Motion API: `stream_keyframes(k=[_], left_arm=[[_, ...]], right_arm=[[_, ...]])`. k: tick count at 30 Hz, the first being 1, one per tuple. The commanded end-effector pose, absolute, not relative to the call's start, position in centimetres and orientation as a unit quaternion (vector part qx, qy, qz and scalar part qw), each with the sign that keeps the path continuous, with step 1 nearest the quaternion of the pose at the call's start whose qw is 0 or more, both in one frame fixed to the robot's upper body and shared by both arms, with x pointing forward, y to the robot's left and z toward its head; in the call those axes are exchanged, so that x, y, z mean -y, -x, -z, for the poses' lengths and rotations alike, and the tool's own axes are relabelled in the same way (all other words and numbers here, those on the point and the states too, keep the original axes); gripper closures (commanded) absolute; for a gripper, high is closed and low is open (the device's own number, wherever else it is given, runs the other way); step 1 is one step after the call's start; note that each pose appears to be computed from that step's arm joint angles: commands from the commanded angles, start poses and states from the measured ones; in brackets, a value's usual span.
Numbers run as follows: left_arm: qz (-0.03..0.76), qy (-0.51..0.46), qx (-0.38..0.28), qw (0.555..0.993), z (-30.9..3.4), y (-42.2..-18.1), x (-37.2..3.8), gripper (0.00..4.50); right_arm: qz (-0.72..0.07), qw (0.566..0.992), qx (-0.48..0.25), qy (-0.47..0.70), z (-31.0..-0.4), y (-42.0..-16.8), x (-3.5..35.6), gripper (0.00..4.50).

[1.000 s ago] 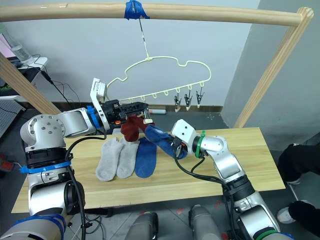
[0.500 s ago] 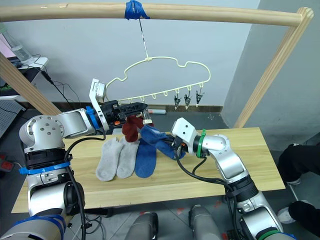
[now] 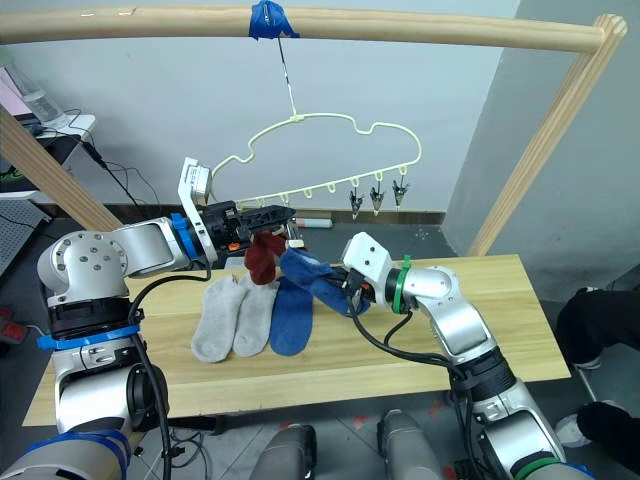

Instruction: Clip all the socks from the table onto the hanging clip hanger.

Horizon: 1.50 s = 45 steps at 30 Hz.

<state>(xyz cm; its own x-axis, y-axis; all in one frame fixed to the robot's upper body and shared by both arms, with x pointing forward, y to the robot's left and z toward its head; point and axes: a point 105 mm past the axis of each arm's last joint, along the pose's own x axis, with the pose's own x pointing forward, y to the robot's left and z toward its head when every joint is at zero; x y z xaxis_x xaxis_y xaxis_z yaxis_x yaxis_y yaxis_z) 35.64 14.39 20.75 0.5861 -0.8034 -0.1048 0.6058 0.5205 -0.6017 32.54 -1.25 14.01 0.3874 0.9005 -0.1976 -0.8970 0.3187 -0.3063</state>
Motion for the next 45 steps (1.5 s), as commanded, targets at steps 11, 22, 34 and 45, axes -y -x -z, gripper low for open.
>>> stream_keyframes(k=[11, 22, 34, 45], left_arm=[[0.419, 0.250, -0.211, 0.847, -19.7, -35.1, -14.0, 4.50], [0.427, 0.234, -0.193, 0.852, -19.8, -34.9, -14.1, 2.91], [0.442, 0.210, -0.176, 0.854, -20.8, -34.4, -14.1, 0.02], [0.440, 0.032, -0.134, 0.887, -19.2, -31.2, -14.6, 0.00]], right_arm=[[-0.551, 0.815, 0.029, 0.178, -15.8, -33.1, 1.2, 4.47], [-0.547, 0.818, 0.029, 0.178, -16.1, -33.5, 1.4, 4.50], [-0.533, 0.827, 0.023, 0.179, -15.8, -34.2, 1.5, 4.50], [-0.498, 0.850, 0.001, 0.173, -14.5, -34.3, 2.8, 1.34]])
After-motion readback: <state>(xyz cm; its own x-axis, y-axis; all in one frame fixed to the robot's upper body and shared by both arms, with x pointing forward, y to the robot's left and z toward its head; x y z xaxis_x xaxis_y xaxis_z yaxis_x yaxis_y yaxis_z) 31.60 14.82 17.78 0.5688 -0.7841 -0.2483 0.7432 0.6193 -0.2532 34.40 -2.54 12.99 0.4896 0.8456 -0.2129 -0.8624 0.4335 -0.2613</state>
